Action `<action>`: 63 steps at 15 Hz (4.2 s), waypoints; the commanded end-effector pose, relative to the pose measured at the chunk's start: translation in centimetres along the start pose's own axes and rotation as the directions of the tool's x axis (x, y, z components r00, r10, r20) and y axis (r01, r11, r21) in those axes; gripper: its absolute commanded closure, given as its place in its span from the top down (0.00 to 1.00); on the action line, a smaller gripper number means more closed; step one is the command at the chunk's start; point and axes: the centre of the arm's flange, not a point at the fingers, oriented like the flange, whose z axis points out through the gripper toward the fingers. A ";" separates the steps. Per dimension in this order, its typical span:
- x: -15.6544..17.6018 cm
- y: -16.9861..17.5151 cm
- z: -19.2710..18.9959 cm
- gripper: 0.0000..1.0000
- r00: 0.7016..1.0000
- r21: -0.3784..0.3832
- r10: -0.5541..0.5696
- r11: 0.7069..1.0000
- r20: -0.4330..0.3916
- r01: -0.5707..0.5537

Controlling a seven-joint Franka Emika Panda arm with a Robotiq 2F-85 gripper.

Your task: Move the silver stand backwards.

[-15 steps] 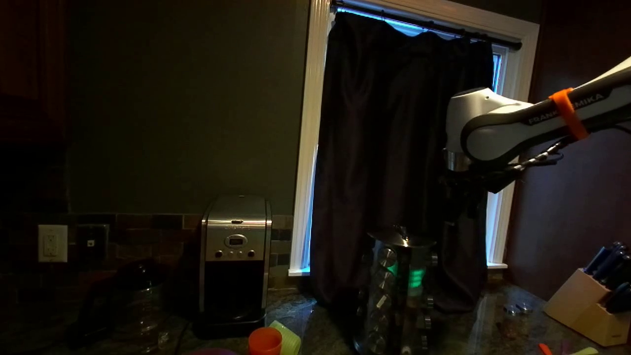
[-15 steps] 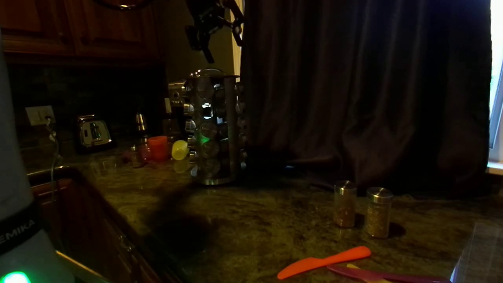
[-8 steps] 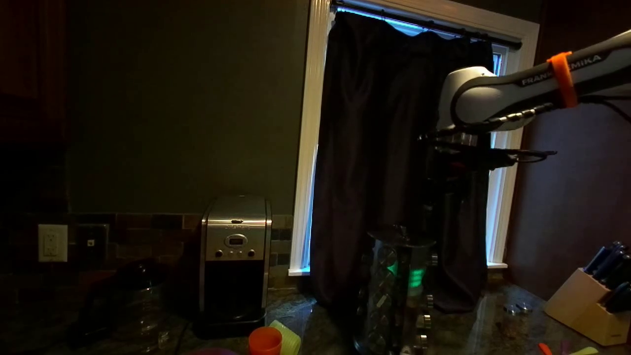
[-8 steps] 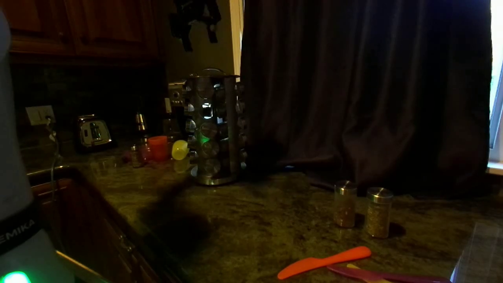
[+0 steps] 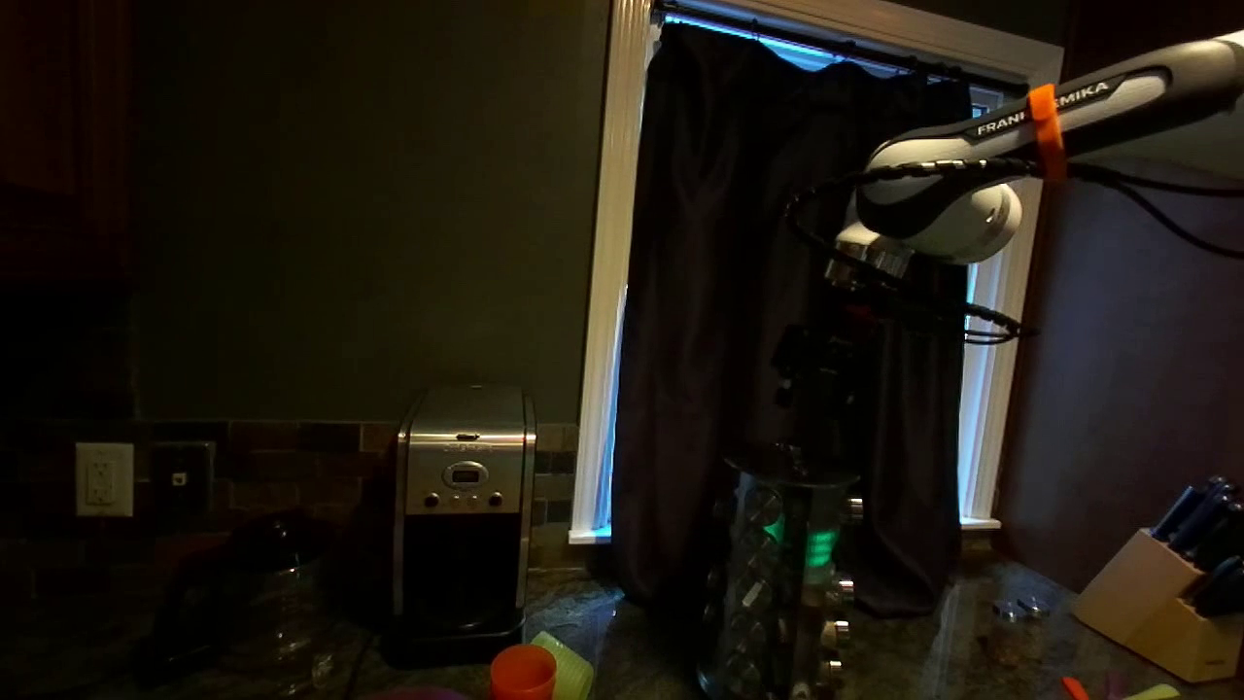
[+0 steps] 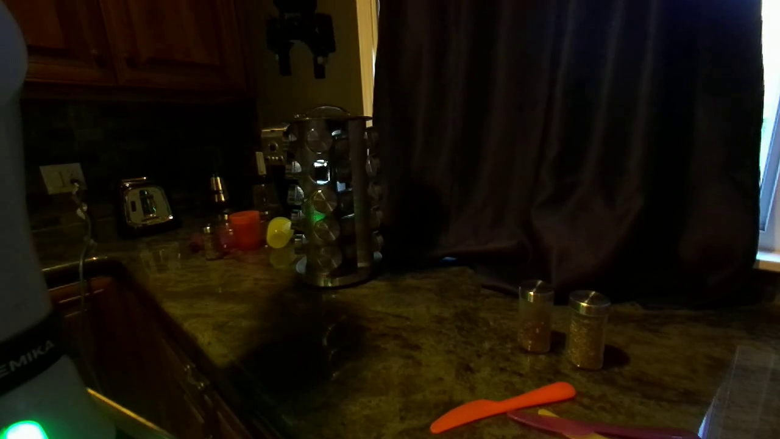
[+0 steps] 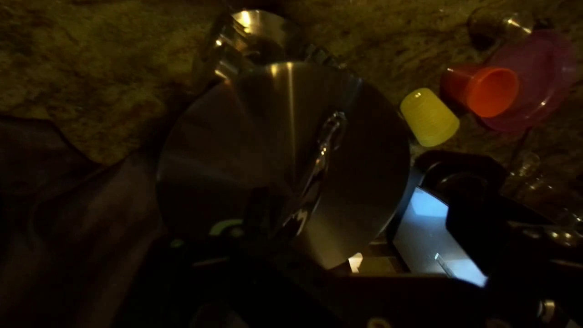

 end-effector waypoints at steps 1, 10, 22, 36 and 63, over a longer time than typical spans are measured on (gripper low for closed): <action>1.6 3.3 1.1 1.00 1.000 0.192 -0.006 0.981 -0.028 0.011; 1.0 11.9 4.6 1.00 0.999 0.578 -0.029 0.815 -0.043 0.049; 1.4 12.0 6.2 1.00 0.997 0.703 0.071 0.710 -0.022 -0.035; 1.6 14.0 8.9 1.00 0.960 0.774 0.277 0.598 0.046 -0.210; 1.4 11.2 11.1 0.29 0.960 0.793 0.253 0.558 0.120 -0.246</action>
